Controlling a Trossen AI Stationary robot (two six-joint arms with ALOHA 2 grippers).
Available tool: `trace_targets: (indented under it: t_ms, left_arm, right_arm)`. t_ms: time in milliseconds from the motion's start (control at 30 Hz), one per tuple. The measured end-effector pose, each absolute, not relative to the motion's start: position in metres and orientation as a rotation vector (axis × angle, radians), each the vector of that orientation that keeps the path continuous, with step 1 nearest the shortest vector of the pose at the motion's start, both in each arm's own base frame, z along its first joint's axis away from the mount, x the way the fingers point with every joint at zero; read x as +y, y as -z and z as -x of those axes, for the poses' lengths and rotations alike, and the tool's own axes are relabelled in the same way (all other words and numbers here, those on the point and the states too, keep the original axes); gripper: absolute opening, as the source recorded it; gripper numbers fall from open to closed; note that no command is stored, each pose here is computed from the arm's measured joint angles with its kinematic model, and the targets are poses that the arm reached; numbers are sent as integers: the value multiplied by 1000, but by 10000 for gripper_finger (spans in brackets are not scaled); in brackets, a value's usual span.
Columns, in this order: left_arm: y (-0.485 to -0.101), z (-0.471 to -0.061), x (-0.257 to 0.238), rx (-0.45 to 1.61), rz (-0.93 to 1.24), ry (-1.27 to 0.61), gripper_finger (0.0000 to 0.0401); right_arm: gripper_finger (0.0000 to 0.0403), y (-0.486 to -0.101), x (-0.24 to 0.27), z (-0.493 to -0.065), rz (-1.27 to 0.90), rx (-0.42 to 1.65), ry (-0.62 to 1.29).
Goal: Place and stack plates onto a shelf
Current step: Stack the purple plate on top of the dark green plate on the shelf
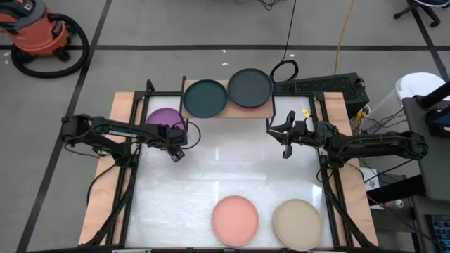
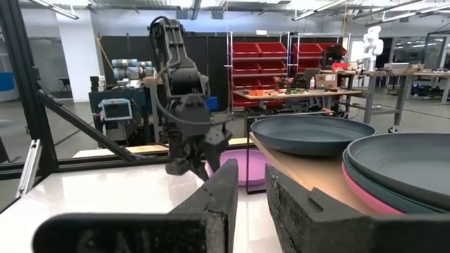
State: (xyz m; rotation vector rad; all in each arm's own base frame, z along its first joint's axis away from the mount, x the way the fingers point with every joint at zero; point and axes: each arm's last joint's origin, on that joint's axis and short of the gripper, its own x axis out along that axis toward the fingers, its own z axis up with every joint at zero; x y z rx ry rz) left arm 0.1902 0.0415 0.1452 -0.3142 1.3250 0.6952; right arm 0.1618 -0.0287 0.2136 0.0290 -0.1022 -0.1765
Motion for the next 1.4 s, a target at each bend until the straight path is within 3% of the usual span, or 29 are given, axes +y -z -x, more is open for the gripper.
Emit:
trace_targets:
  t_ms: [200,433,533,800,933,1033,1133,1233,1400]
  left_arm:
    - [-132,-190,41,1388,285,-683,146]
    - [-136,-193,40,1434,311,-614,23]
    - [-149,-198,36,1482,348,-552,12]
    - [-209,-214,5,1536,443,-190,10]
    - [-257,-224,-22,1388,355,82,10]
    - [-302,-228,-39,1232,218,182,10]
    - [-345,-228,-46,1050,12,118,10]
    - [-378,-228,-41,903,-206,-67,10]
    - [-391,-241,-13,828,-431,-193,10]
  right_arm:
    - [59,-214,-29,-162,-37,-107,173]
    - [59,-215,-28,-162,-49,-116,170]
    - [59,-215,-28,-162,-49,-119,170]
    - [59,-215,-28,-162,-50,-122,166]
    - [59,-216,-26,-162,-39,-126,158]
    - [59,-216,-26,-162,-34,-126,157]
    - [59,-216,-26,-162,-34,-132,158]
    - [59,-217,-26,-162,-34,-136,157]
    - [59,-217,-26,-162,-36,-140,157]
